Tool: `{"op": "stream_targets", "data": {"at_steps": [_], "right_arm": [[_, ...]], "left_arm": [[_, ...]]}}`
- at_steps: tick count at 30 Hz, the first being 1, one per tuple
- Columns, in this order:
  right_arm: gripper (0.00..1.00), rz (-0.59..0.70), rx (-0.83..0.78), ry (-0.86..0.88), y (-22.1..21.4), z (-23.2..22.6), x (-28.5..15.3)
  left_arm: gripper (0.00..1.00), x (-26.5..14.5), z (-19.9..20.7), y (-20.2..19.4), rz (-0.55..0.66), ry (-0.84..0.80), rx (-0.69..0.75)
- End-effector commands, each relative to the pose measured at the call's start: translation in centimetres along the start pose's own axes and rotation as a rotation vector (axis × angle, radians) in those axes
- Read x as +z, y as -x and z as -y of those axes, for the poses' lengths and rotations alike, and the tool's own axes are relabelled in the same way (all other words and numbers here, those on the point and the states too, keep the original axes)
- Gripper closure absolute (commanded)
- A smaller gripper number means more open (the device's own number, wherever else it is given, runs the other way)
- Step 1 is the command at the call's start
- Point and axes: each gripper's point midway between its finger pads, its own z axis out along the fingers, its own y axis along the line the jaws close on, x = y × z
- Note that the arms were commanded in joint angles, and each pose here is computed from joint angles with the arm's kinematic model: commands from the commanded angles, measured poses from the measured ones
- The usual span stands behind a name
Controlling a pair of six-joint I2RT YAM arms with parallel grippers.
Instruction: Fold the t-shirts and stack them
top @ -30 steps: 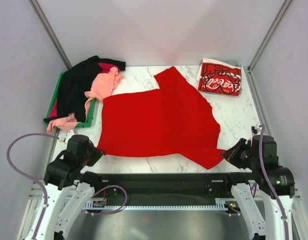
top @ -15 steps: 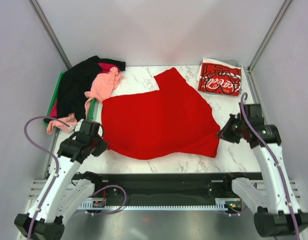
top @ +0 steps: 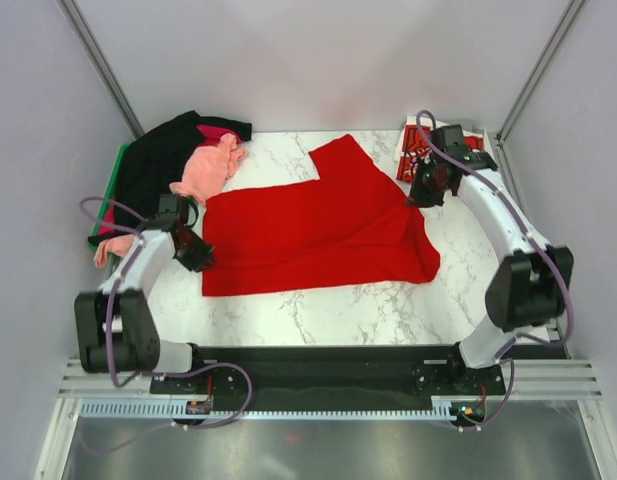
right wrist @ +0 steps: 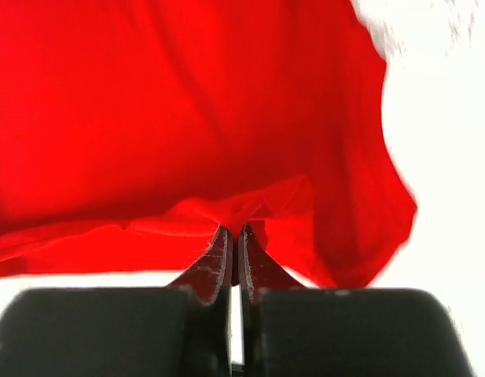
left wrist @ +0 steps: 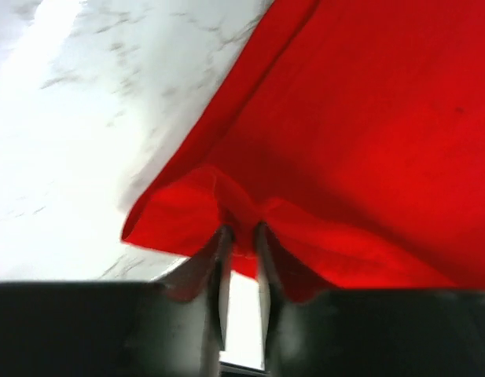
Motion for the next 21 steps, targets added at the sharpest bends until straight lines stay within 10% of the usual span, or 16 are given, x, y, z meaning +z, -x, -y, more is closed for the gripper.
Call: {"op": "stream_targets", "data": {"at_steps": [1,2,3,6,21], "right_arm": [[0.83,0.052,-0.06,-0.017,3.9,-0.6,3.1],[0.45,0.029,-0.08,-0.033,4.7,-0.7,5.0],[0.33,0.013,-0.087,-0.056,4.9,-0.4,5.5],[0.11,0.026,-0.098,-0.137,5.2,1.0,5.4],[0.32,0.005,0.286,0.045,-11.3,6.9,2.8]], "left_arm": [[0.71,2.1,4.2,1.2,-0.07,-0.136,0.068],[0.28,2.6,4.5,1.3,-0.086,-0.137,0.064],[0.14,3.5,4.7,0.8,-0.138,-0.143,0.05],[0.0,3.2,5.2,1.0,-0.152,-0.172,0.045],[0.02,-0.8,-1.9,-2.1,0.116,-0.164,-0.144]]}}
